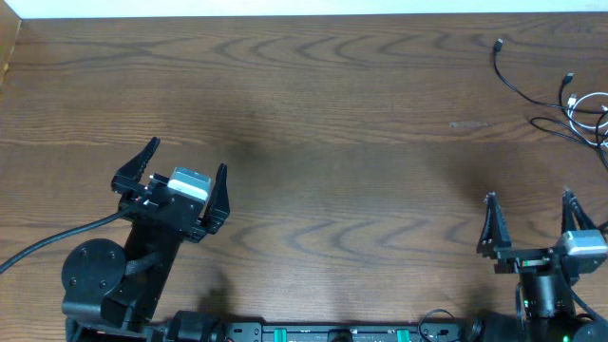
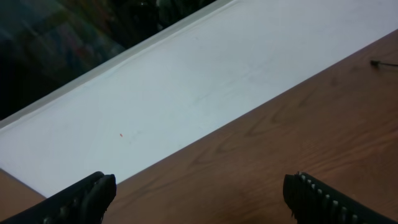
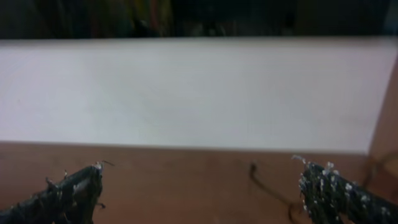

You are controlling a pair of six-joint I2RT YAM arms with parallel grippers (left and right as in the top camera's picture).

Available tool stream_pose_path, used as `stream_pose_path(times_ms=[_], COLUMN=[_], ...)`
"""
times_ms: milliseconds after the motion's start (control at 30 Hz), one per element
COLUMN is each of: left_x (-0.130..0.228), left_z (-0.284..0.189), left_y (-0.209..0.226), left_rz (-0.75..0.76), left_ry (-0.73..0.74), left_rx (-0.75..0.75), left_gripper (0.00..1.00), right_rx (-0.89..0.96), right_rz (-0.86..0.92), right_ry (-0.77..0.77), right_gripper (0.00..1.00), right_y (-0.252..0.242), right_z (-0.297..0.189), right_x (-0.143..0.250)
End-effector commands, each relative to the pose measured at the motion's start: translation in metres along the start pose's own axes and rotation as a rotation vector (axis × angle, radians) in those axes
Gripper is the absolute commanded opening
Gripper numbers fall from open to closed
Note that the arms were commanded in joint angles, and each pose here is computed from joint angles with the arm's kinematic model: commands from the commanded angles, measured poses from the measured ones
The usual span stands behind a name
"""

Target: Untangle cables

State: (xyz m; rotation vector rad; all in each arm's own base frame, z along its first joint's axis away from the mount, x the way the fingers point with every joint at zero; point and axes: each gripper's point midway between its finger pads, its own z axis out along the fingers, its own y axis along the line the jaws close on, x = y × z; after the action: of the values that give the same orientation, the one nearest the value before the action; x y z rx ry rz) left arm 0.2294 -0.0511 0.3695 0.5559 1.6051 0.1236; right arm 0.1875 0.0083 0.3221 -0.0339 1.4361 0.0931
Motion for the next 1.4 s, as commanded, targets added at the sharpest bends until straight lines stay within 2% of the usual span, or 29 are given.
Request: stream_pose_path(times_ms=[0,133,233,333,467,567,633,733,933,1067,1367], left_x=[-0.005,-0.005,-0.005,-0.005,-0.005,-0.005,-0.005,-0.005,-0.005,-0.005,-0.005], left_z=[-0.003,-0.003,-0.003,-0.003,-0.003,-0.003,-0.003,-0.003,-0.003,-0.003,-0.003], left_y=[0.004,0.004,0.004,0.004,0.004,0.004,0.004,0.004,0.004,0.004,0.004], left_rz=[-0.003,-0.003,-0.003,-0.003,-0.003,-0.003,-0.003,-0.003,-0.004,-0.004,-0.004], left_ry=[-0.013,-0.013,-0.013,-0.013,-0.013,-0.013,-0.013,-0.013,-0.013,-0.013,-0.012], left_rx=[-0.019,-0.019,-0.019,-0.019,-0.019,-0.019,-0.019,-0.019,-0.019,-0.019,-0.019], left_gripper=[0.91,0.91,0.91,0.92,0.92,0.92,0.92,0.92,0.92,0.92,0.92], right_rx=[-0.025,0.136,0.161,0.177,0.211,0.151,0.048,-0.151,-0.582,-0.586,-0.454], right_rz=[0.074,0.154,0.220,0.288,0.247,0.115,-0.003,-0.138,-0.346,-0.364,-0.384], right_ry=[0.031,0.208,0.366,0.382,0.353,0.368,0.373,0.350,0.207,0.205,0.270], right_gripper=[0.99,0.99,0.99,0.99,0.99,0.99,0.99,0.99,0.99,0.99,0.99], right_y=[0.002,-0.025,-0.025,-0.026,-0.037,-0.033,-0.022,0.005,0.064,0.064,0.041], right_z=[0.003,0.000,-0.010,-0.009,-0.004,0.002,0.006,0.010,-0.002,-0.001,0.009], right_x=[0.014,0.069,0.111,0.121,0.123,0.134,0.142,0.153,0.173,0.175,0.184])
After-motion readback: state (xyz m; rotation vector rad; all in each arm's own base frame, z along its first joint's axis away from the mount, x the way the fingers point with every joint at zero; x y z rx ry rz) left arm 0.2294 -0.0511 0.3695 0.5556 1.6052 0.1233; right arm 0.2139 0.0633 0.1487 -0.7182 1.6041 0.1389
